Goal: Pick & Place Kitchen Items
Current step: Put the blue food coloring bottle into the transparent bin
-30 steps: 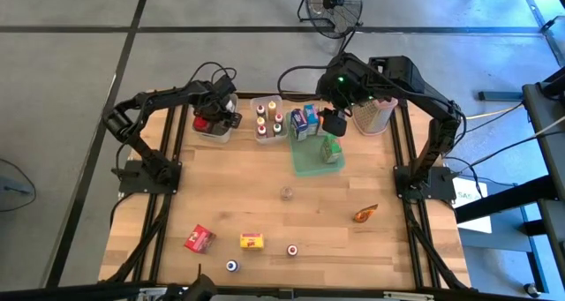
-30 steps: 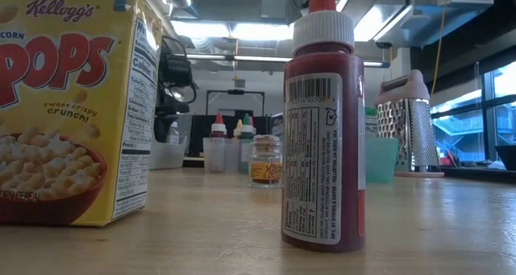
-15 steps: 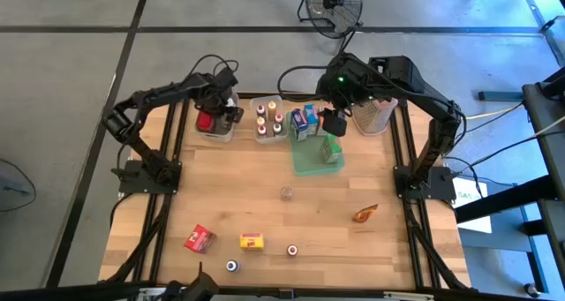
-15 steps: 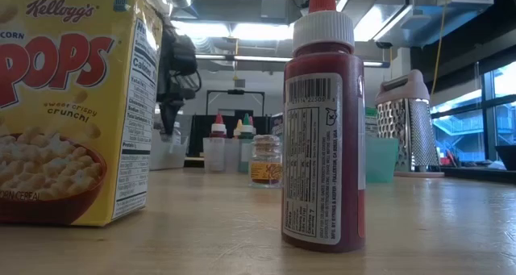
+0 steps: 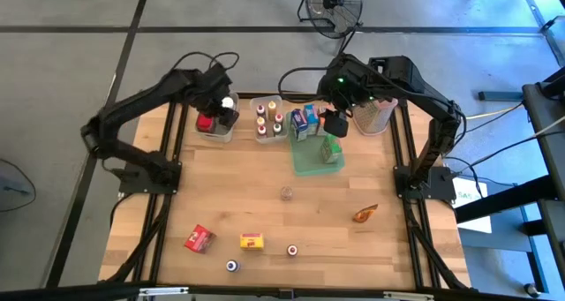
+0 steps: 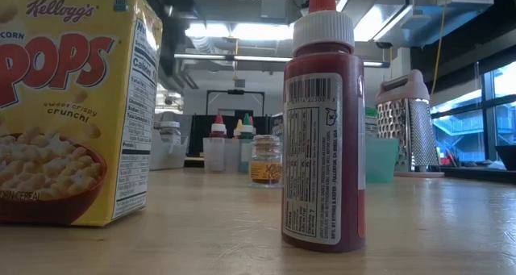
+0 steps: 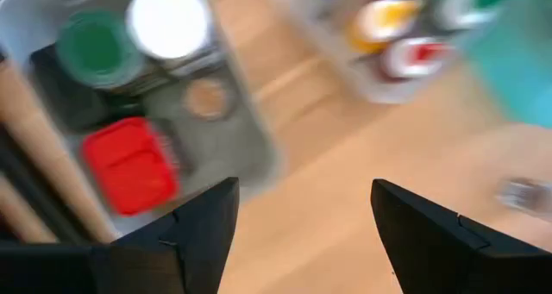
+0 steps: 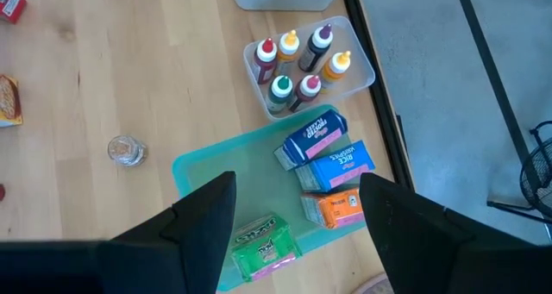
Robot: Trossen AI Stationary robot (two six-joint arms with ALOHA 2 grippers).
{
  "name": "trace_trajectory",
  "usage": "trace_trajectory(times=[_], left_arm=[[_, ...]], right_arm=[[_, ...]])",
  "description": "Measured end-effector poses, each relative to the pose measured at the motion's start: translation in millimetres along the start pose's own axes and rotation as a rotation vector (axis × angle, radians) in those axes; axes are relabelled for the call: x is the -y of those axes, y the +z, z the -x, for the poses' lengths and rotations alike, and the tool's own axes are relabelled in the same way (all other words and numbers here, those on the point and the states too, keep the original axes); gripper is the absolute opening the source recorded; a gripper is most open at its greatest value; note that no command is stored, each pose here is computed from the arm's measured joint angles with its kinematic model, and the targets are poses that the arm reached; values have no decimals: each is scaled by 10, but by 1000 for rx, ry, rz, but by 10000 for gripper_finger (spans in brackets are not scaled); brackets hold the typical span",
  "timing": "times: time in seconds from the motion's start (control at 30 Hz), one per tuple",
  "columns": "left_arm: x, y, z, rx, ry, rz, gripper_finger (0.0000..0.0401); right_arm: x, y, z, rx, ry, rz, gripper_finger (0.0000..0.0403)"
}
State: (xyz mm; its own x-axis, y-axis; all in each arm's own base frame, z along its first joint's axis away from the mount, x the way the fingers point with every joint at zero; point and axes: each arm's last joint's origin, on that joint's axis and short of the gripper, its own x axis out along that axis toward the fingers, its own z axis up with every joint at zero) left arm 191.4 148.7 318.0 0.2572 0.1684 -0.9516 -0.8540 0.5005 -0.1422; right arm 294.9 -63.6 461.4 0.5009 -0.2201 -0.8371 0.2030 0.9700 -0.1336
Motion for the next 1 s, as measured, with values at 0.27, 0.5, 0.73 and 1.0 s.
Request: trace_trajectory(times=[0.27, 0.5, 0.73, 1.0], left_arm=[[281, -482, 579, 209, -201, -144, 260], [443, -776, 779, 234, -335, -221, 260], [690, -1106, 853, 99, -506, -382, 258], [903, -1583, 955, 46, -562, -583, 259]], right_arm=[[-49, 15, 4, 27, 171, 35, 250], [-140, 35, 23, 62, 343, 76, 250], [-437, 38, 75, 45, 448, 47, 250], [-953, 102, 179, 101, 543, -6, 250]])
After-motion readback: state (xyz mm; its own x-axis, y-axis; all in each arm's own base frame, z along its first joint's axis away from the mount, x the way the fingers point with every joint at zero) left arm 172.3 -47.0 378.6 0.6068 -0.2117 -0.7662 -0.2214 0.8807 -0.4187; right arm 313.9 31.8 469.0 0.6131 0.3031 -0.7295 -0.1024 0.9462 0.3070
